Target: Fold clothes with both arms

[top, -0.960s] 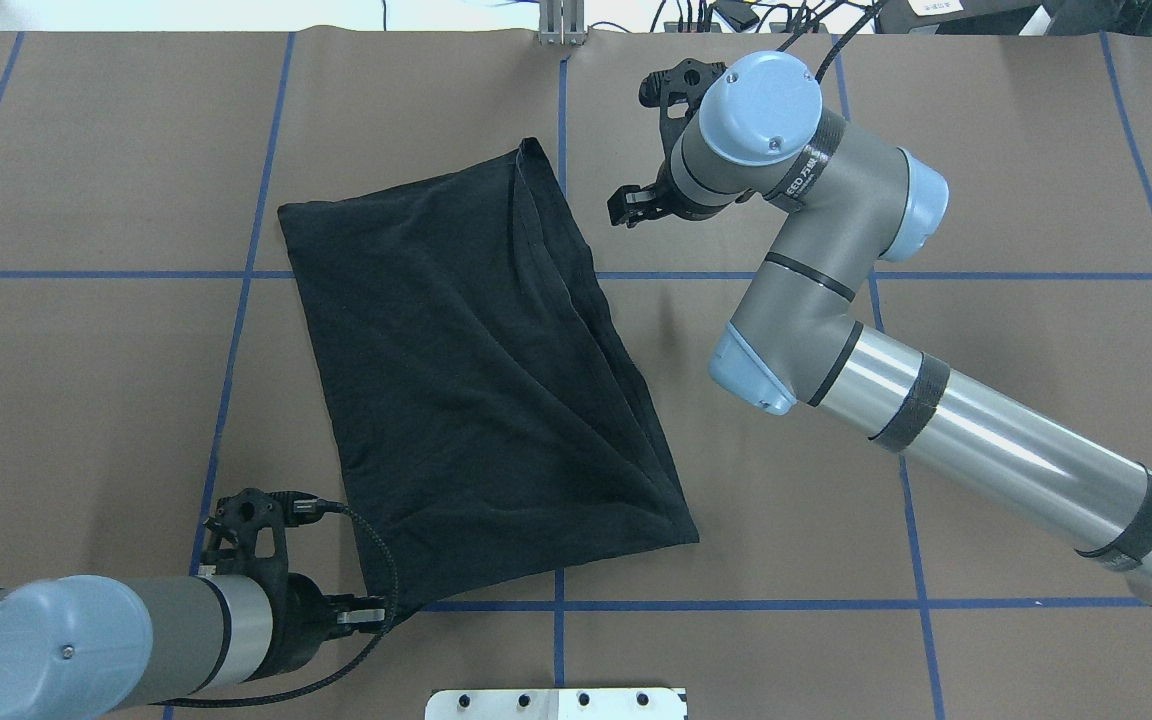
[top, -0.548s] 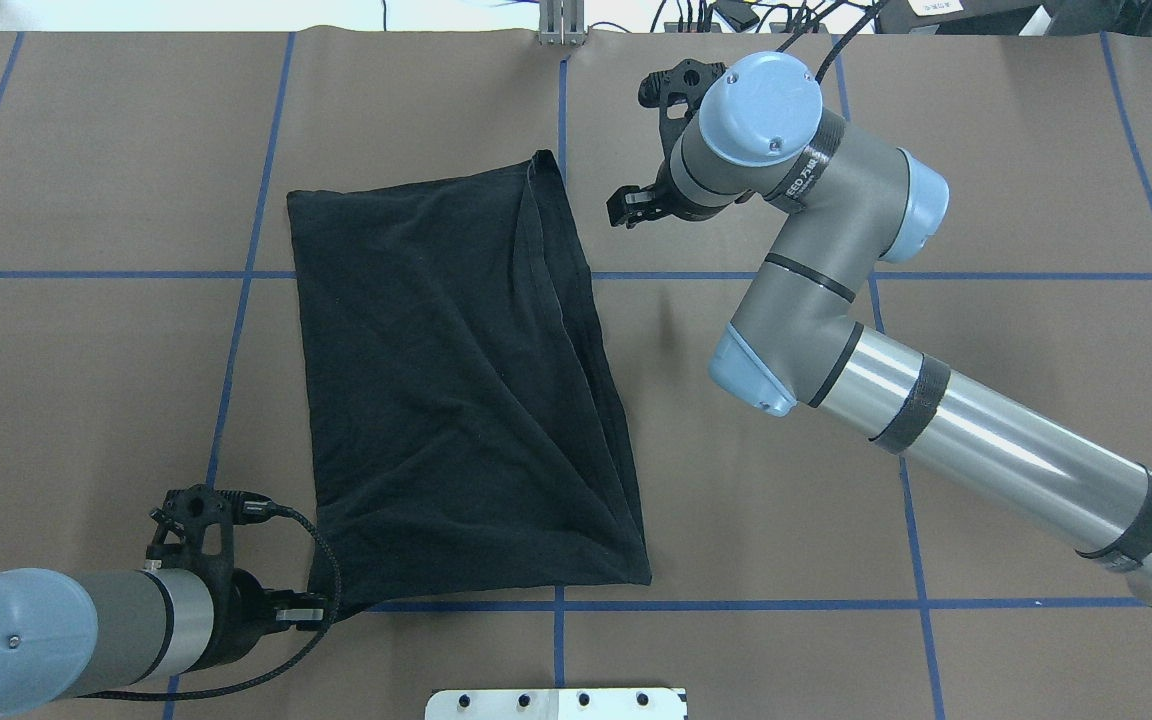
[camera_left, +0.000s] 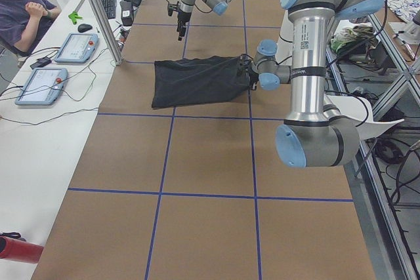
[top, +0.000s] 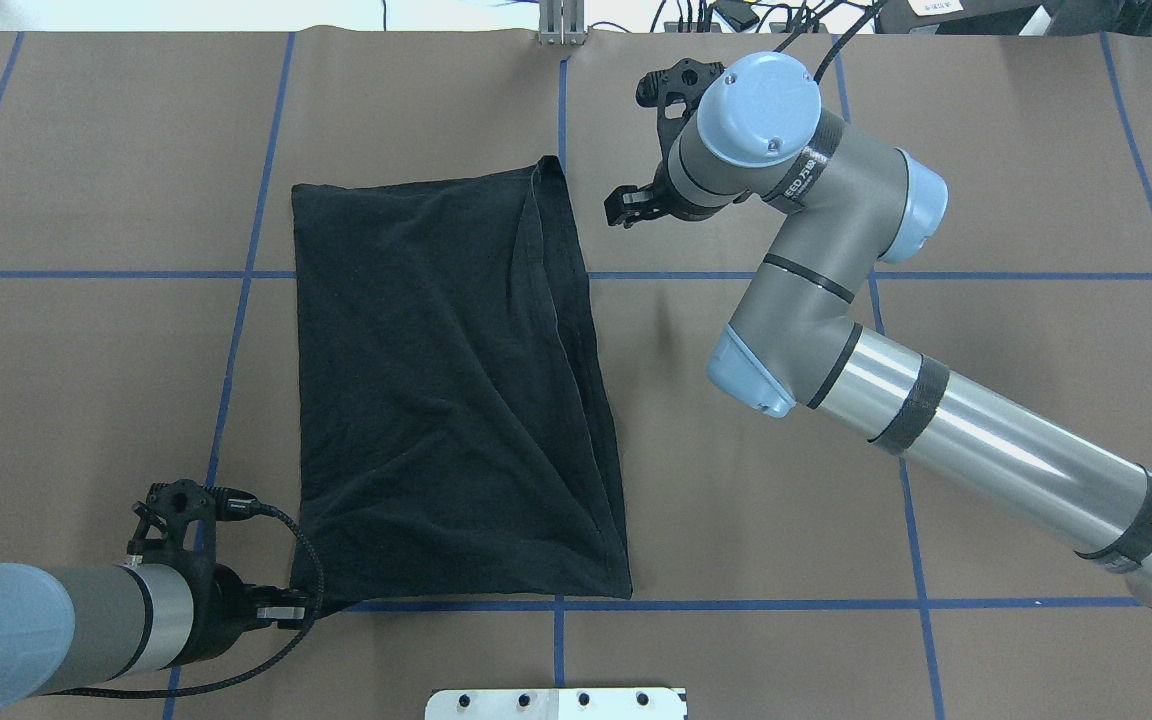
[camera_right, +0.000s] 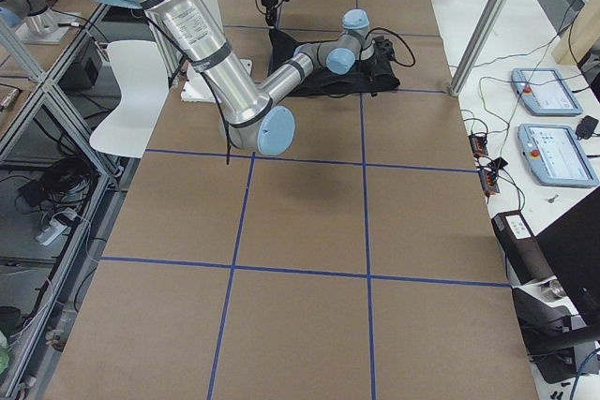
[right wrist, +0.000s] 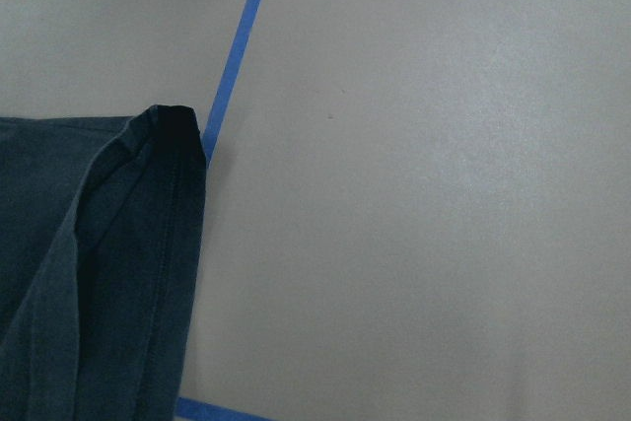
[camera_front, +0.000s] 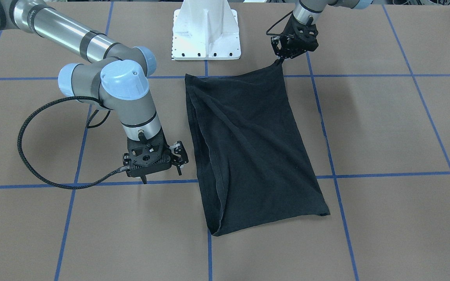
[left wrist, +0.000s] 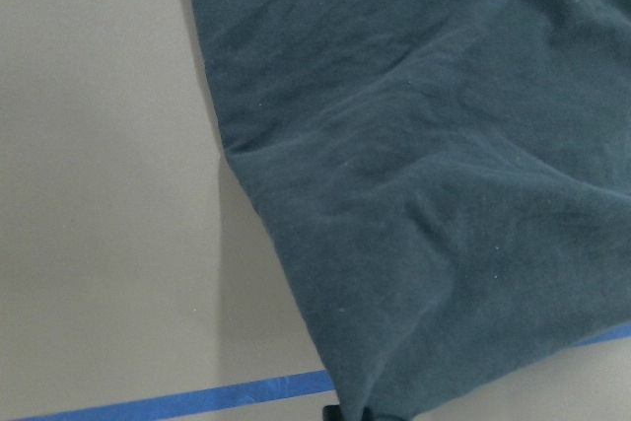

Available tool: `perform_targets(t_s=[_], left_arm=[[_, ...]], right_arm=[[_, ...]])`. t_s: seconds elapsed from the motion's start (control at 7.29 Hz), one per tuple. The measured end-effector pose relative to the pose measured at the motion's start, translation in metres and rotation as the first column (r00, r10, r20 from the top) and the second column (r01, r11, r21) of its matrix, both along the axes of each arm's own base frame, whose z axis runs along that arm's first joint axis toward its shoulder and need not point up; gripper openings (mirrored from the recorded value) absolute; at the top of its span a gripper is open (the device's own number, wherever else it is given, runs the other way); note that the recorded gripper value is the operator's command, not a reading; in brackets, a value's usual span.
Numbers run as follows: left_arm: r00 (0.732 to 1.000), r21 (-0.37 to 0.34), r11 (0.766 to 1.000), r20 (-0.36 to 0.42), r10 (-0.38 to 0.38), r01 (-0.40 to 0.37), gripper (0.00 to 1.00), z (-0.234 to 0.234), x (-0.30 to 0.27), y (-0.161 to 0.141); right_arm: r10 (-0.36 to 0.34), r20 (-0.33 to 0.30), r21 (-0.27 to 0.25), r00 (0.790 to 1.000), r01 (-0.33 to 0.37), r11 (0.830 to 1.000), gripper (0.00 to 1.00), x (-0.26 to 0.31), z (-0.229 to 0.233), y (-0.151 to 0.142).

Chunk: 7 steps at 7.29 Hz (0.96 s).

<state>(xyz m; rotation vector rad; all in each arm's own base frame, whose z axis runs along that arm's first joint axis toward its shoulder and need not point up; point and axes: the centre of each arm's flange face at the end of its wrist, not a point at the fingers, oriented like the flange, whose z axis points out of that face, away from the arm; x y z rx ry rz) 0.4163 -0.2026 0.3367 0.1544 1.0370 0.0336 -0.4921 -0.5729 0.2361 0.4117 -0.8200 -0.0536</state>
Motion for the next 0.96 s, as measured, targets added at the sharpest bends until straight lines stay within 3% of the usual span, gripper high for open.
perform_targets(t_s=[0.27, 0.41, 0.82, 0.96], left_arm=[[0.998, 0.003, 1.0, -0.065, 0.014, -0.014, 1.0, -0.03, -0.003, 0.002], [0.997, 0.002, 1.0, -0.079, 0.019, -0.018, 1.0, -0.037, -0.003, 0.002], [1.0, -0.005, 1.0, -0.023, 0.015, -0.015, 1.0, -0.011, 0.02, -0.002], [1.0, -0.006, 1.0, -0.002, 0.013, -0.013, 0.94, -0.001, 0.029, -0.004]], right_arm=[[0.004, 0.023, -0.003, 1.0, -0.004, 1.0, 1.0, -0.002, -0.008, 0.01], [0.016, 0.044, -0.029, 0.999, -0.015, 0.999, 1.0, -0.008, -0.012, 0.02], [0.029, 0.093, -0.073, 0.995, -0.023, 0.997, 1.0, -0.025, -0.025, 0.048], [0.029, 0.096, -0.074, 0.995, -0.022, 0.997, 1.0, -0.026, -0.026, 0.05]])
